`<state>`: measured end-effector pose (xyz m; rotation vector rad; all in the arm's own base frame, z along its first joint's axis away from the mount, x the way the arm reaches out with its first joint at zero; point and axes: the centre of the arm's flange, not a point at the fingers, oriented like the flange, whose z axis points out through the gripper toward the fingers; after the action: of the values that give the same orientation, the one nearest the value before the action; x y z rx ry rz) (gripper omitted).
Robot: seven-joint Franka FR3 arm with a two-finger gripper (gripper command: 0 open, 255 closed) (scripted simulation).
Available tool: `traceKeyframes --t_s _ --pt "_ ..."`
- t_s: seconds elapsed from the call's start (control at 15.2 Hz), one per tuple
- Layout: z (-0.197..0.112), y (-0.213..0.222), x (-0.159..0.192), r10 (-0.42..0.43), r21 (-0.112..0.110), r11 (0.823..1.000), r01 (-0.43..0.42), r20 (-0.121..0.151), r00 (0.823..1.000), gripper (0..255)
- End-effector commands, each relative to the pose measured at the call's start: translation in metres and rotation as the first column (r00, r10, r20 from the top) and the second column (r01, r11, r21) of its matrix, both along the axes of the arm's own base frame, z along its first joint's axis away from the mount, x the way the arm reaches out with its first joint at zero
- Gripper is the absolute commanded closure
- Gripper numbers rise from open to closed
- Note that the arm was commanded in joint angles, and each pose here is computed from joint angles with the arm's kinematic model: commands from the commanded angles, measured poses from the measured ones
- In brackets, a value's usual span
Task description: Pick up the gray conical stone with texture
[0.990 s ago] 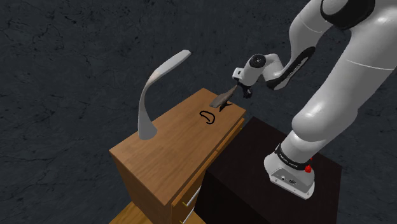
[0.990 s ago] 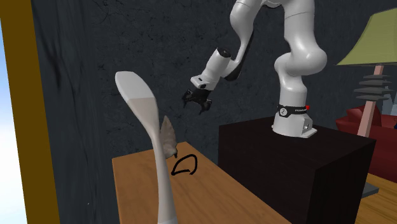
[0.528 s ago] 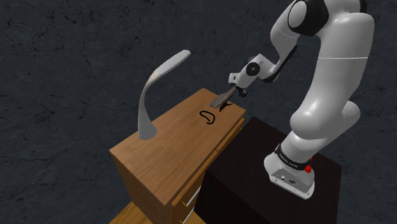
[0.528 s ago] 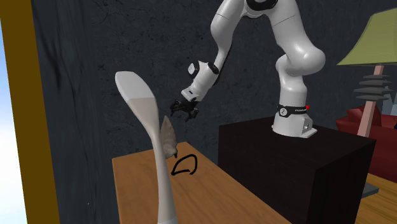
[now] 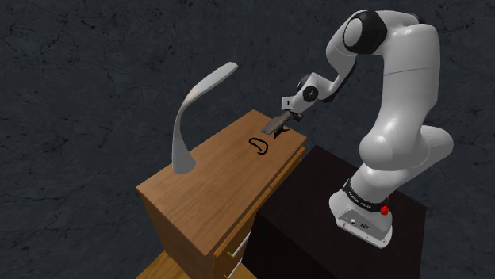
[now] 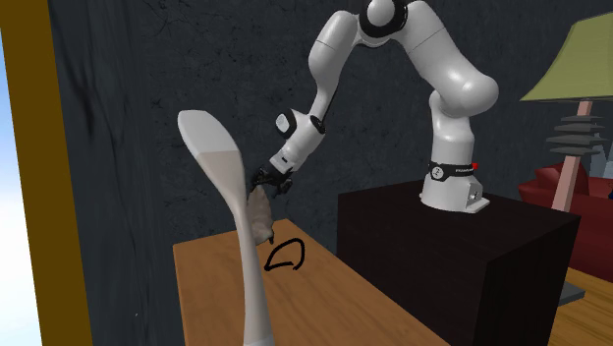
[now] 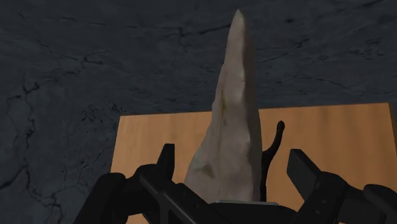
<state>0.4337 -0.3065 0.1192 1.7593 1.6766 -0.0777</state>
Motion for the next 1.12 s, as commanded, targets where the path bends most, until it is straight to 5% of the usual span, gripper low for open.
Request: traceKeyframes --t_s 0.0,0.26,0.33,1.06 --pt "-0.01 -0.001 0.001 0.002 -0.001 1.0 -0.002 0.0 1.0 0" --pt "-0.024 -0.001 0.001 0.002 -0.001 1.0 -0.002 0.0 1.0 0" --pt "-0.023 -0.001 0.001 0.002 -0.001 1.0 -0.002 0.0 1.0 255" --pt "-0.013 -0.001 0.001 0.002 -0.001 1.0 -0.002 0.0 1.0 255"
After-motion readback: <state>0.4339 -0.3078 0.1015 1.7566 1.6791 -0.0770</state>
